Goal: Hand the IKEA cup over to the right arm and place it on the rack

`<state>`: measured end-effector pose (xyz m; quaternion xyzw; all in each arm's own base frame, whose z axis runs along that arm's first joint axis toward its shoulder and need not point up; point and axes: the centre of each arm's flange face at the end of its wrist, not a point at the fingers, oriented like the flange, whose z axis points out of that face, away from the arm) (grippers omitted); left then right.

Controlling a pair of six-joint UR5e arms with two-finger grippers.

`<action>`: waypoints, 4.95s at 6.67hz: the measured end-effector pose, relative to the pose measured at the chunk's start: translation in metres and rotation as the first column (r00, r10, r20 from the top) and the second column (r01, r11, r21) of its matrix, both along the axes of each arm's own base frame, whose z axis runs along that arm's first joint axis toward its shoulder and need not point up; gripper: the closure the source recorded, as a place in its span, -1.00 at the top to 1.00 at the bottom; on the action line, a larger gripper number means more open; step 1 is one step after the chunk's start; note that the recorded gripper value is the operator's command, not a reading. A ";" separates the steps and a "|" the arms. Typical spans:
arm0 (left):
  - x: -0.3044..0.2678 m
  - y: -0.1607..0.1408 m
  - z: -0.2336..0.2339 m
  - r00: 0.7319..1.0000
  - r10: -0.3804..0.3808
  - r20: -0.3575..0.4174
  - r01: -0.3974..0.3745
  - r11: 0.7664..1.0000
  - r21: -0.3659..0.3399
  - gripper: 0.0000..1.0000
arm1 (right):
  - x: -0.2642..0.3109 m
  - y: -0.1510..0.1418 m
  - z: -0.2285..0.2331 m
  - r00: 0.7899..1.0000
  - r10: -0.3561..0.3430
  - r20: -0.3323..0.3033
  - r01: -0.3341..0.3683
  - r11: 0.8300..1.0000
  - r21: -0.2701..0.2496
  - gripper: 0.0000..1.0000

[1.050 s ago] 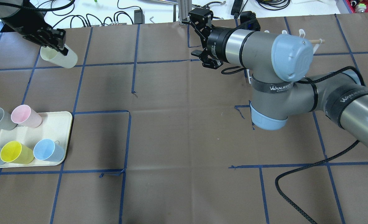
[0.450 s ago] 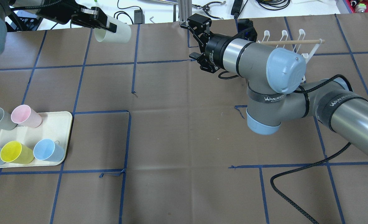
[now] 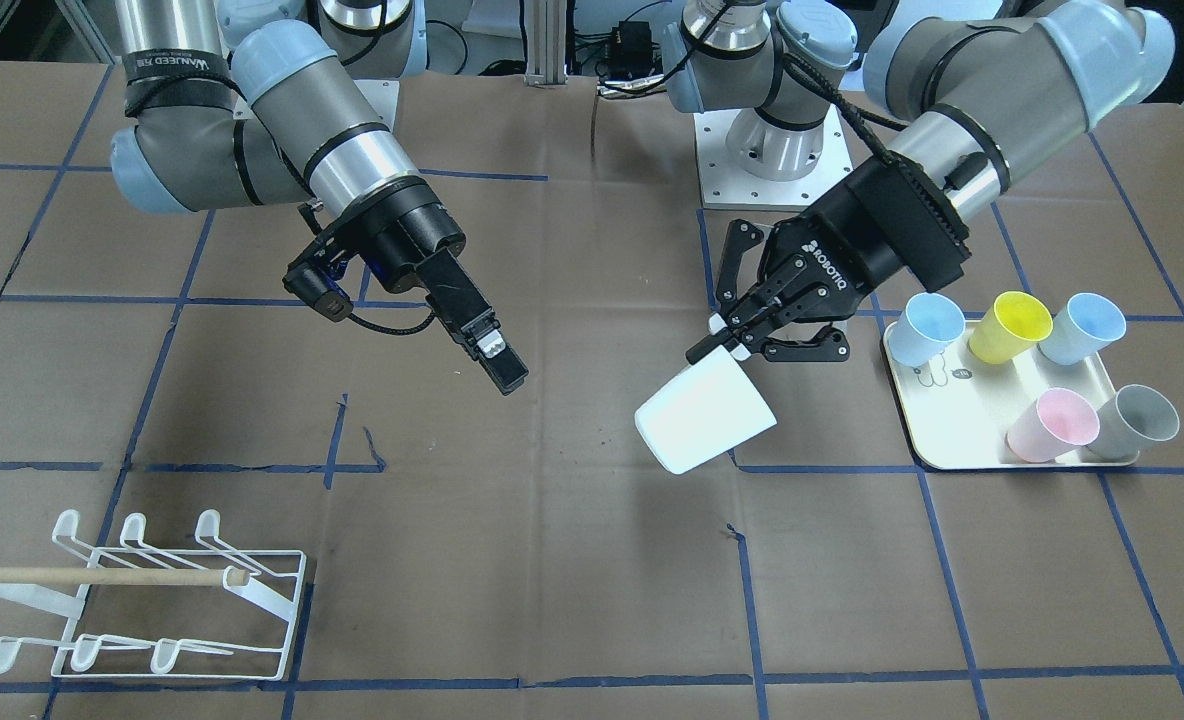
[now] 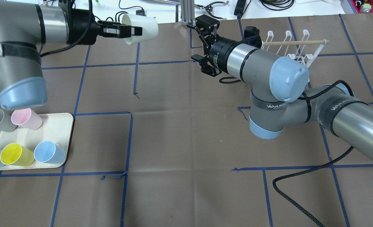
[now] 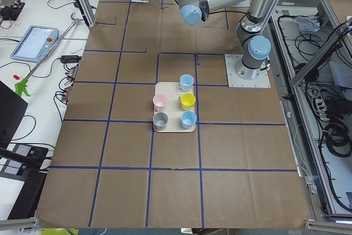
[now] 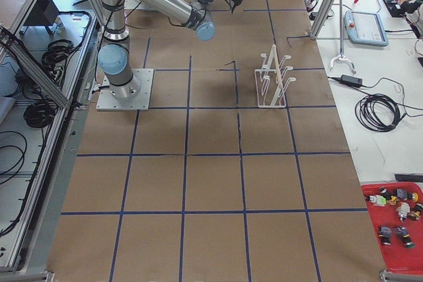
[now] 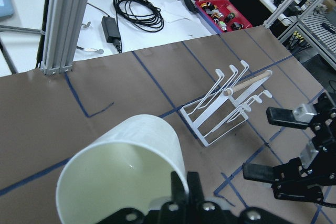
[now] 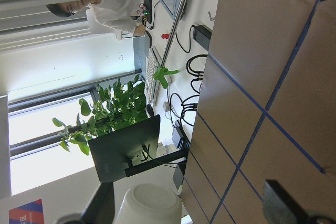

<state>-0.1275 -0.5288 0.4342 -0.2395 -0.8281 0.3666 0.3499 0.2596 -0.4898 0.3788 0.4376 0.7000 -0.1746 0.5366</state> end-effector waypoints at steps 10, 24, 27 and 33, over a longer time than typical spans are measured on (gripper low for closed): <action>-0.054 0.054 -0.040 0.993 -0.069 -0.098 0.058 0.992 -0.115 -1.00 | 0.020 0.017 -0.007 0.998 -0.027 0.050 0.023 0.996 0.082 0.97; -0.053 0.053 -0.034 0.992 -0.050 -0.116 0.039 0.995 -0.095 0.84 | 0.055 0.008 -0.004 0.999 0.011 0.040 -0.013 0.998 0.057 -0.19; -0.050 0.052 -0.031 0.991 -0.022 -0.135 0.013 0.998 -0.068 0.98 | 0.055 0.007 -0.002 0.999 0.010 0.041 -0.012 0.999 0.053 -0.22; 0.073 0.027 -0.019 0.921 0.390 0.022 -0.390 0.921 0.002 0.98 | 0.003 -0.045 0.016 0.984 -0.016 -0.176 -0.015 0.985 -0.174 -0.45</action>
